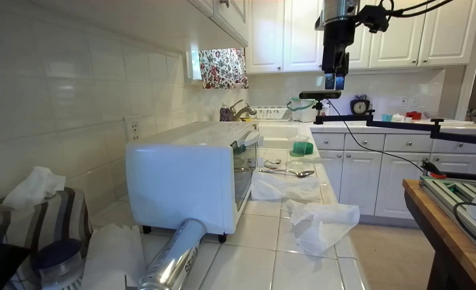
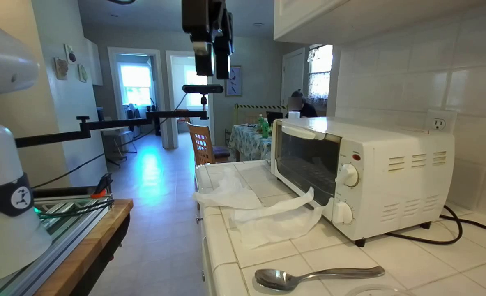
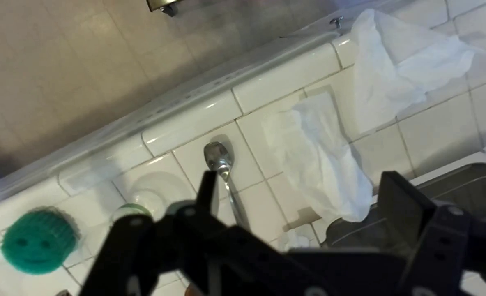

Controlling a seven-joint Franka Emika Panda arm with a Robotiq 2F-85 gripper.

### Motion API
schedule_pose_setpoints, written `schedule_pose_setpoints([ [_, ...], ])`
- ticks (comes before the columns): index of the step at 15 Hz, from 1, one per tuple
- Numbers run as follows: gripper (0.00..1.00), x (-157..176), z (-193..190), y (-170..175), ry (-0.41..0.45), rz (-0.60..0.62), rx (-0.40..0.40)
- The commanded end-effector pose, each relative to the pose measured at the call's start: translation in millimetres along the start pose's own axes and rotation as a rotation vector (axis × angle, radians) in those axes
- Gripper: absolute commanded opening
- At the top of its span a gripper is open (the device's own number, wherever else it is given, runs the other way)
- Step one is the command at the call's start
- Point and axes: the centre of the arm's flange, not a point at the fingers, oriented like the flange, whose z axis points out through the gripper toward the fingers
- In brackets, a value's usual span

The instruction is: Open the oven and put a spoon into it

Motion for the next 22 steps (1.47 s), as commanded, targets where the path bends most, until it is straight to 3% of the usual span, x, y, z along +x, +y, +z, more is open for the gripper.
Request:
schedule_pose_setpoints([
  [1, 1.0, 21, 9, -3, -0.005, 0.18, -0.021],
  [2, 1.0, 12, 11, 5, 0.002, 0.101, -0.003],
  [5, 1.0, 18, 12, -1, 0.001, 0.15, -0.01],
  [9, 1.0, 45, 15, 1, 0.043, 0.359, -0.021],
  [13, 1.0, 73, 23, -9, 0.093, 0.457, 0.019],
  [22, 1.0, 114, 52, -57, 0.031, 0.63, 0.05],
])
